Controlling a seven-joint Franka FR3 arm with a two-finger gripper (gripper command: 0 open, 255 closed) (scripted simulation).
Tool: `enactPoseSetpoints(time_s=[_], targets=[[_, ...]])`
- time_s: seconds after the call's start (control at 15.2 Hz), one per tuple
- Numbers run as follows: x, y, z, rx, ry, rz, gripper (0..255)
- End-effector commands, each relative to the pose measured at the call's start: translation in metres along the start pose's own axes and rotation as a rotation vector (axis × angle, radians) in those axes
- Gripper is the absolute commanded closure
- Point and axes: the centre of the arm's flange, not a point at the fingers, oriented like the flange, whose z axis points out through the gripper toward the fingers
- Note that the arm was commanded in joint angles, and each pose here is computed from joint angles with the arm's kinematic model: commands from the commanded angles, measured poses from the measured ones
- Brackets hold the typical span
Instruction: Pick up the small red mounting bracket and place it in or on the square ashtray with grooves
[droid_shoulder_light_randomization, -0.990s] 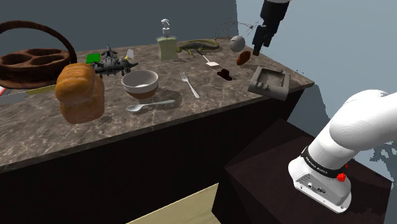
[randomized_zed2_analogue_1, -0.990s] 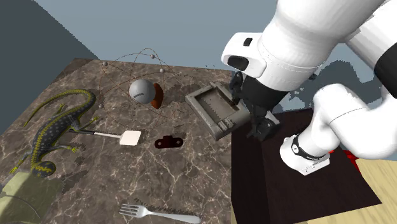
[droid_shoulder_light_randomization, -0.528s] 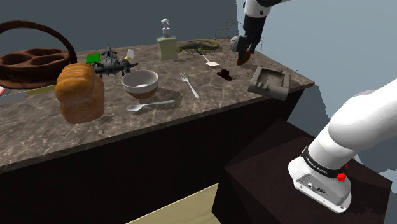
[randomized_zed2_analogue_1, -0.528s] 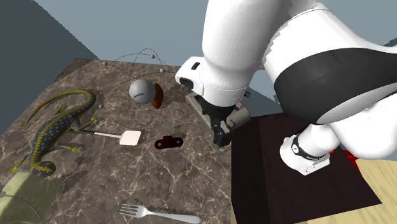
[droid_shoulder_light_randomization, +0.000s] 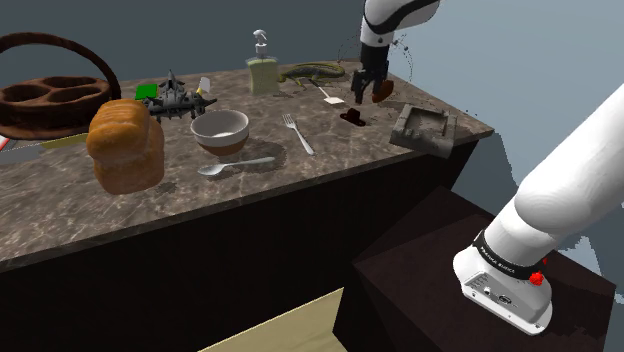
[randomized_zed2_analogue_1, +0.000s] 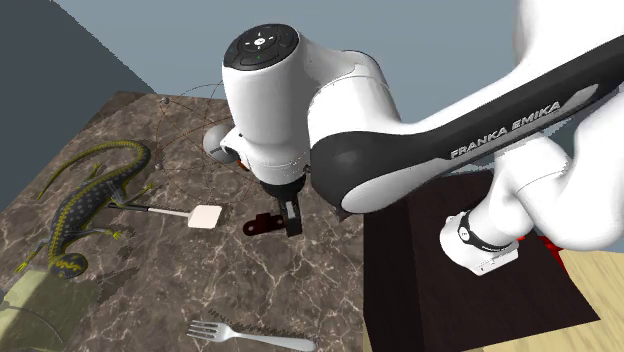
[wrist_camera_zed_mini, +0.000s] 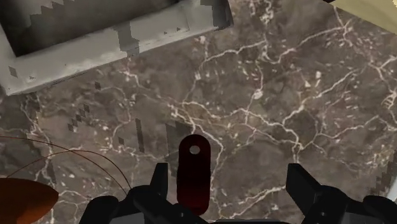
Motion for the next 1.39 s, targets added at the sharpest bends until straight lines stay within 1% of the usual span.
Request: enactPoseSetpoints(time_s=[0.0,0.26,0.73,1.25,1.32], targets=[[0.020,0.009,0.015,0.006,-0.009,0.012,0],[0.057,0.027,0.048,0.019,-0.027,0.035,0],[0.056,0.027,0.085,0.019,-0.027,0.035,0],[0.056,0.027,0.088,0.019,-0.027,0.035,0],[0.059,0.027,0.085,0.019,-0.028,0.035,255]])
